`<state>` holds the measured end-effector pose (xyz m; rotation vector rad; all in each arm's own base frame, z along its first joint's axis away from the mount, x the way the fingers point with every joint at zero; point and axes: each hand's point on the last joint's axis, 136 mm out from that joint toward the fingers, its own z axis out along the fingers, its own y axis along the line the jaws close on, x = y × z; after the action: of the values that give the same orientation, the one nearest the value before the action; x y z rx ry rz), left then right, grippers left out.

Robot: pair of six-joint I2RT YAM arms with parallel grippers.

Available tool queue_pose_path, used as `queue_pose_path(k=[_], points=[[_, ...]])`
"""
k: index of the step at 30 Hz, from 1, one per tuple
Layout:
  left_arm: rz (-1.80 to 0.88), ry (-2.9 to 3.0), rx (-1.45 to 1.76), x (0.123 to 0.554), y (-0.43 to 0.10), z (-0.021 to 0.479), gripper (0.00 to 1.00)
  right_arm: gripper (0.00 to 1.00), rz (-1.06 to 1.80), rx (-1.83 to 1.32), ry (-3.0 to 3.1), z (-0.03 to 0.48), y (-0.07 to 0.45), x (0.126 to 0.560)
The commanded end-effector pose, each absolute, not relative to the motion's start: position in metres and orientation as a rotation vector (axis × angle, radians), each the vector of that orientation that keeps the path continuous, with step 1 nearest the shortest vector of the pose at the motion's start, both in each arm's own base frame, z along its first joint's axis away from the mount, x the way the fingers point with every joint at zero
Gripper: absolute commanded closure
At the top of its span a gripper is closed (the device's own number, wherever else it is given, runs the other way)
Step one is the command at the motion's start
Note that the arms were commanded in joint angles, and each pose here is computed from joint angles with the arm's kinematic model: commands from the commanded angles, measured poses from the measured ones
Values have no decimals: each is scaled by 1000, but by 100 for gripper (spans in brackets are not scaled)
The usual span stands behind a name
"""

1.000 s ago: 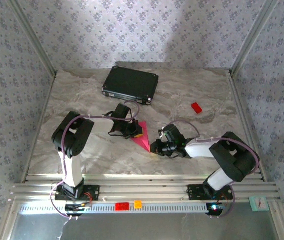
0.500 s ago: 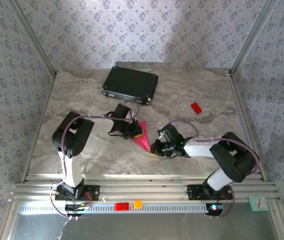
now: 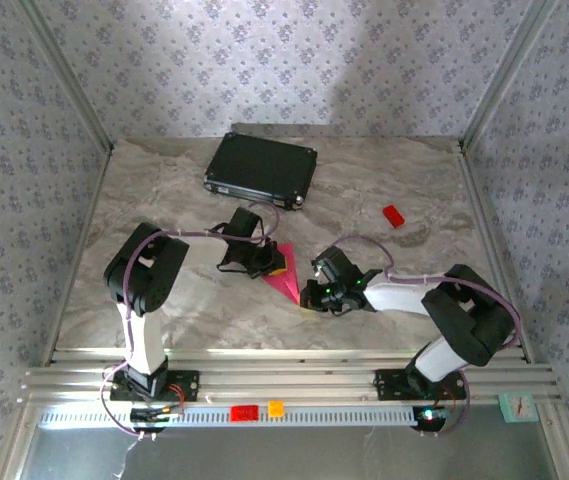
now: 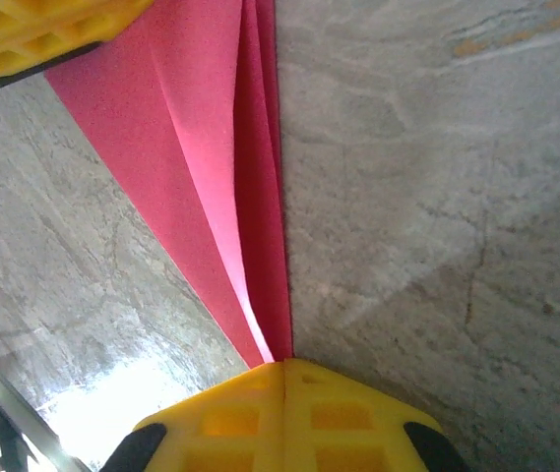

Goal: Fold a paper plane with a square sheet of paper (pick it up from the middle)

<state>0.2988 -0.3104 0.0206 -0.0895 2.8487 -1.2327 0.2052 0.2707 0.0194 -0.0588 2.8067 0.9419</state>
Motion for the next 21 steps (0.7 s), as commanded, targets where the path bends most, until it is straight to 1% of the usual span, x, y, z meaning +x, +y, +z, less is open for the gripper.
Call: queue_pose_path(k=[1,4,7,11,13,17,21], points=[[-1135,2922,-145,292,-298,-3,93,91,715,-110,2969,0,244,180],[-1129,2925,-142,291,-297,-4,94,88,721,-105,2953,10,244,182],[-1122,2930,-139,290,-296,-5,94,87,820,-82,2872,35,252,193],[-1118,2934,-141,290,-296,-7,94,96,996,-46,2749,66,263,212],[-1120,2933,-137,289,-296,-7,94,99,1056,-43,2706,77,269,221],[-1120,2934,-139,290,-297,-7,94,100,1163,-86,2691,85,292,233],[-1124,2934,-135,291,-298,-7,94,100,1156,-103,2727,75,309,240]])
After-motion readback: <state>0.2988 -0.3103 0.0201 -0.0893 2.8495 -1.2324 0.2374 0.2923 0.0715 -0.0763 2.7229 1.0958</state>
